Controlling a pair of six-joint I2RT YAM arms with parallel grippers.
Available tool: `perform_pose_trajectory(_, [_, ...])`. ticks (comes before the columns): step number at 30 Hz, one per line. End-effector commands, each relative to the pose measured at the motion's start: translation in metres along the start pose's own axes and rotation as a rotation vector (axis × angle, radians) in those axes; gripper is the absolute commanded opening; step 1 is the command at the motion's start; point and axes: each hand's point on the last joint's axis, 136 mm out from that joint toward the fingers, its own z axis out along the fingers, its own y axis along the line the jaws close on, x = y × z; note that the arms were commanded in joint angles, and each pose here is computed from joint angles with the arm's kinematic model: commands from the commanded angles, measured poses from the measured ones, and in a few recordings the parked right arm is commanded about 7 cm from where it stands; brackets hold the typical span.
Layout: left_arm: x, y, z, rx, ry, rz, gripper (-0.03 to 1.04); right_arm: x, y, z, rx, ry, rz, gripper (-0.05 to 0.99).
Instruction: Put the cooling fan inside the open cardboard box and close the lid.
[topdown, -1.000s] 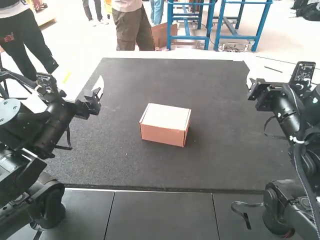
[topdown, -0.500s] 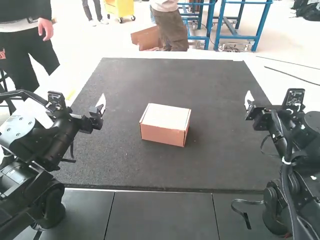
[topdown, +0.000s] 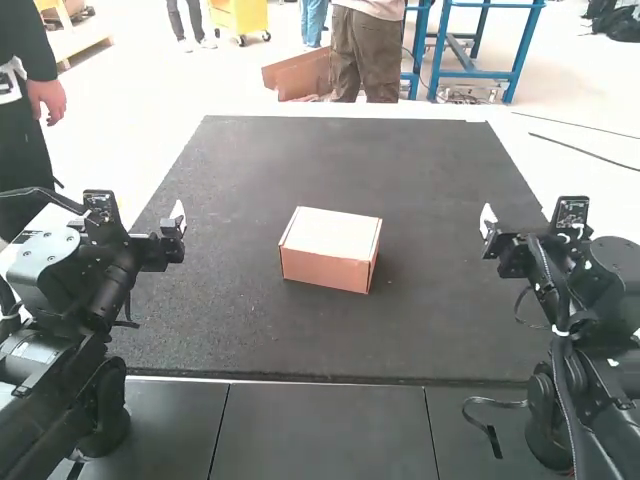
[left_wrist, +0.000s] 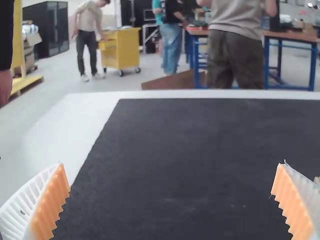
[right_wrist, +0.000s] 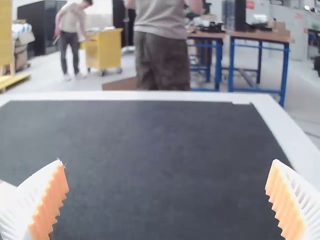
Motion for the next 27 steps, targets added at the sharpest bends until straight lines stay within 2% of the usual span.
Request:
perform_pose_trajectory(1, [0.004,-0.001,0.000,0.036,0.009,-0.032,0.96,0.003,-0.006,-0.001,0.030,0.006,0.008,0.91])
perform_pose_trajectory(10, [0.012,0.019,0.001,-0.043,0.038,-0.033,0.95,0.022,-0.007,-0.002,0.033,0.084,0.009,0.91])
perform_pose_trajectory(14, [0.020,0.018,0.001,-0.038,0.072,-0.025,0.96,0.031,-0.005,-0.002,0.027,0.121,0.033,0.91])
perform_pose_trajectory(17, [0.023,0.018,0.000,-0.037,0.081,-0.001,0.96,0.040,-0.006,-0.004,0.034,0.157,0.036,0.91])
perform_pose_trajectory(27, [0.018,0.018,0.000,-0.037,0.066,-0.002,0.96,0.037,-0.010,-0.004,0.048,0.146,0.041,0.91])
